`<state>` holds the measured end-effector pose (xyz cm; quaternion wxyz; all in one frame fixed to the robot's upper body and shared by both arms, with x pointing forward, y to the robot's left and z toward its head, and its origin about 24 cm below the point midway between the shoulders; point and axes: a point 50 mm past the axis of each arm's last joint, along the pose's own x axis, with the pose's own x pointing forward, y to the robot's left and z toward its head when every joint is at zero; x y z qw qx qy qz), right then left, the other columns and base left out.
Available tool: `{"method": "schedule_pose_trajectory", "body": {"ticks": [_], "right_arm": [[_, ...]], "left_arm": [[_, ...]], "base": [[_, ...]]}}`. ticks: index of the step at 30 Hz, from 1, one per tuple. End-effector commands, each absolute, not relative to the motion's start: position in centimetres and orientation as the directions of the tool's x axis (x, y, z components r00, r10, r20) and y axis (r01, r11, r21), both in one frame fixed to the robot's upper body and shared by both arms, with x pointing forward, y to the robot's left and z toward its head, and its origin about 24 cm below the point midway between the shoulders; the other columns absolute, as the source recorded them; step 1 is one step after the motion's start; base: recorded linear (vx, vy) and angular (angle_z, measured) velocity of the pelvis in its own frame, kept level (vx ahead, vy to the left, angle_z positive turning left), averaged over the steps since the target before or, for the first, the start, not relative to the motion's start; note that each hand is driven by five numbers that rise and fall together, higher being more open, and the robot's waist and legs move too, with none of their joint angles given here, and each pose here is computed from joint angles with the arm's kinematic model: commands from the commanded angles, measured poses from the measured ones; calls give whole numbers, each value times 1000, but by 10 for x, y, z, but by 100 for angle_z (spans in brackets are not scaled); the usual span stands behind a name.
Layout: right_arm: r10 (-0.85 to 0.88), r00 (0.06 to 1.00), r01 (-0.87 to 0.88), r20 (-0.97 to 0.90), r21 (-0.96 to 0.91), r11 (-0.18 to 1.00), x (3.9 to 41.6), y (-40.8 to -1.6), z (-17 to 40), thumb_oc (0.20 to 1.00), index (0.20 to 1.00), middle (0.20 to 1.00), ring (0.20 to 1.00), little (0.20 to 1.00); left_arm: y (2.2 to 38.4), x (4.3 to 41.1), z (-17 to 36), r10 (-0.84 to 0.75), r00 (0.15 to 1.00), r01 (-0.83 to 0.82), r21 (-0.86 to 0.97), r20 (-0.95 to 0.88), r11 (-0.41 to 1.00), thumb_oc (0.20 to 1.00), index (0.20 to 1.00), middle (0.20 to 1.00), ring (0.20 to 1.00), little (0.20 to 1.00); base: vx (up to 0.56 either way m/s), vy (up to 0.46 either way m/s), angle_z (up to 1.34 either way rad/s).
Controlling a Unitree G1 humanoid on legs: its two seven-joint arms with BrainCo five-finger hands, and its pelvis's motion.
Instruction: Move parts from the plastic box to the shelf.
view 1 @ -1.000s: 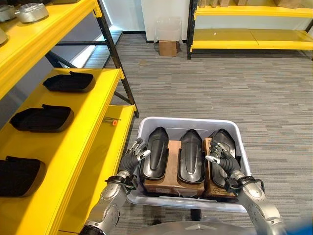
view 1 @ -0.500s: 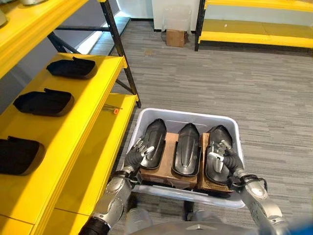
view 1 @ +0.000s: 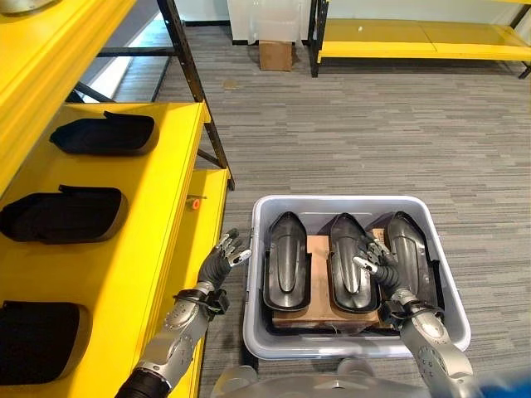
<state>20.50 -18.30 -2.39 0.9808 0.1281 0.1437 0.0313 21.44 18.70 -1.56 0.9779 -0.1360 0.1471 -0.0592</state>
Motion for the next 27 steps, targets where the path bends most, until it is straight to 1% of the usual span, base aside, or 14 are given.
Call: {"method": "schedule_pose_trajectory", "body": {"ticks": [1, 2, 4, 6, 9, 10, 11, 13, 16, 19, 24, 27], "right_arm": [[17, 989, 12, -144, 203, 979, 220, -206, 1, 1000, 1000, 1000, 1000, 1000], [-33, 992, 52, -122, 157, 986, 221, -213, 5, 1000, 1000, 1000, 1000, 1000], [-54, 993, 68, -107, 134, 989, 223, -217, 7, 1000, 1000, 1000, 1000, 1000], [-131, 990, 134, -56, 60, 989, 232, -228, 16, 1000, 1000, 1000, 1000, 1000], [-161, 987, 161, -7, 21, 987, 237, -234, 26, 1000, 1000, 1000, 1000, 1000], [-226, 971, 229, 79, -39, 973, 249, -244, 44, 1000, 1000, 1000, 1000, 1000], [-244, 964, 250, 109, -52, 967, 253, -246, 50, 1000, 1000, 1000, 1000, 1000], [-285, 943, 300, 173, -69, 951, 263, -250, 63, 1000, 1000, 1000, 1000, 1000], [-299, 935, 316, 191, -66, 946, 268, -249, 67, 1000, 1000, 1000, 1000, 1000], [-346, 891, 394, 293, -123, 911, 282, -250, 88, 1000, 1000, 1000, 1000, 1000], [-398, 859, 450, 323, -104, 887, 283, -254, 93, 1000, 1000, 1000, 1000, 1000], [-429, 838, 491, 336, -125, 862, 278, -259, 92, 1000, 1000, 1000, 1000, 1000]], "left_arm": [[182, 222, 4, -161, 978, 115, -296, -136, 948, 1000, 1000, 1000, 1000, 1000], [183, 225, 8, -157, 981, 116, -300, -115, 947, 1000, 1000, 1000, 1000, 1000], [183, 227, 11, -156, 983, 119, -300, -100, 947, 1000, 1000, 1000, 1000, 1000], [181, 236, 22, -158, 987, 138, -297, -43, 945, 1000, 1000, 1000, 1000, 1000], [178, 242, 31, -160, 987, 152, -300, -2, 942, 1000, 1000, 1000, 1000, 1000], [174, 253, 47, -164, 984, 178, -287, 73, 941, 1000, 1000, 1000, 1000, 1000], [173, 255, 52, -160, 983, 181, -287, 95, 941, 1000, 1000, 1000, 1000, 1000], [167, 263, 62, -157, 977, 194, -290, 145, 937, 1000, 1000, 1000, 1000, 1000], [165, 266, 64, -159, 975, 200, -291, 158, 936, 1000, 1000, 1000, 1000, 1000], [154, 274, 71, -170, 967, 220, -295, 188, 930, 1000, 1000, 1000, 1000, 1000], [148, 278, 76, -154, 966, 215, -312, 208, 925, 1000, 1000, 1000, 1000, 1000], [147, 280, 78, -151, 964, 215, -307, 218, 927, 1000, 1000, 1000, 1000, 1000]], "base": [[32, -8, -13], [37, -12, -11], [1, -9, -8], [-83, -7, -1], [-131, -13, 0], [-227, -17, 8], [-262, -19, 2], [-157, -16, -2], [-112, -12, -10], [-101, -15, -11], [-45, -7, -11], [-7, -6, -1]]}}
